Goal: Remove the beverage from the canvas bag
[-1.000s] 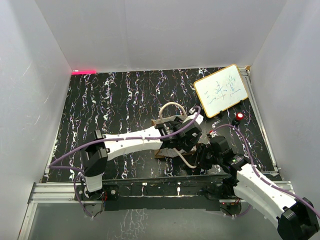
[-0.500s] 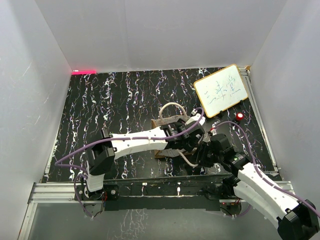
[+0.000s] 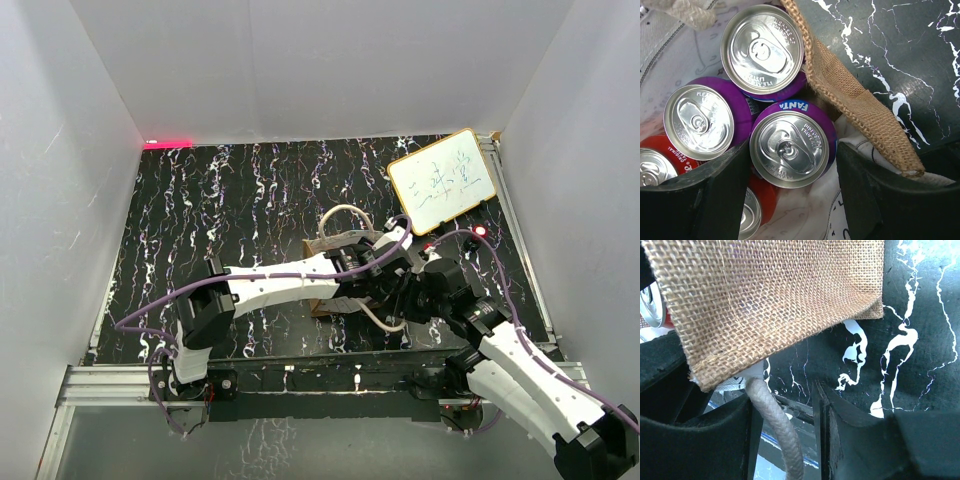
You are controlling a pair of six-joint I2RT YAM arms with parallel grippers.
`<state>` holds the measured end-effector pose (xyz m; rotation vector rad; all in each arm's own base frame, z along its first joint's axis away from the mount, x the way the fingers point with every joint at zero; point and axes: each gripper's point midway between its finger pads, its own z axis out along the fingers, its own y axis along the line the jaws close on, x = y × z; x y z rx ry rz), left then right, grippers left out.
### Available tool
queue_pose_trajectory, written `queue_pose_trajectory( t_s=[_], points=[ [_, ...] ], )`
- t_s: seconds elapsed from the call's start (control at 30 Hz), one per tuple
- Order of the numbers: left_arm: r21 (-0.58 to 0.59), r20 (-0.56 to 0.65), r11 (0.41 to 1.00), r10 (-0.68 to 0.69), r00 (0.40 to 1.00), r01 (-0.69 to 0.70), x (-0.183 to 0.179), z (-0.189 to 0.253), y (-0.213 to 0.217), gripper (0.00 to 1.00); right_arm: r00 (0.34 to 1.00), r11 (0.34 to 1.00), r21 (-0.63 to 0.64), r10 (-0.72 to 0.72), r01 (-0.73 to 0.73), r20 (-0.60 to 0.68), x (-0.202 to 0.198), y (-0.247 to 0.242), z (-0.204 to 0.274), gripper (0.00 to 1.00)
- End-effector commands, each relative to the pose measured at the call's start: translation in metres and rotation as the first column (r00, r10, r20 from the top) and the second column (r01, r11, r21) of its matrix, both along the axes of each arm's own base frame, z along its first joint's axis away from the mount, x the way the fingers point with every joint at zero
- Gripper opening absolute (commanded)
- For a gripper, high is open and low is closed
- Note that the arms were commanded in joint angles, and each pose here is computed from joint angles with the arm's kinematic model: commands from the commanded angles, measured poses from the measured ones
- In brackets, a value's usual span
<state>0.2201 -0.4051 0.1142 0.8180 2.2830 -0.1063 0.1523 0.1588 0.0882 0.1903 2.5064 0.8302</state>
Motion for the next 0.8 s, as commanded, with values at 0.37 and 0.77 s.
queue_pose_trajectory(
  t_s=[0.37,0.77],
  points=[
    [-0.111,0.067,0.991,-0.067,0.996,0.074,-0.001,0.078,0.002,0.00,0.985,0.999,-0.039,0.025,-0.018,0.172,0.028,0.001,0.057,0.44],
    [-0.199,0.174,0.970,-0.102,0.980,0.136,0.000,0.154,0.010,0.00,0.984,0.999,-0.042,0.023,-0.016,0.177,0.031,0.001,0.055,0.44]
  ],
)
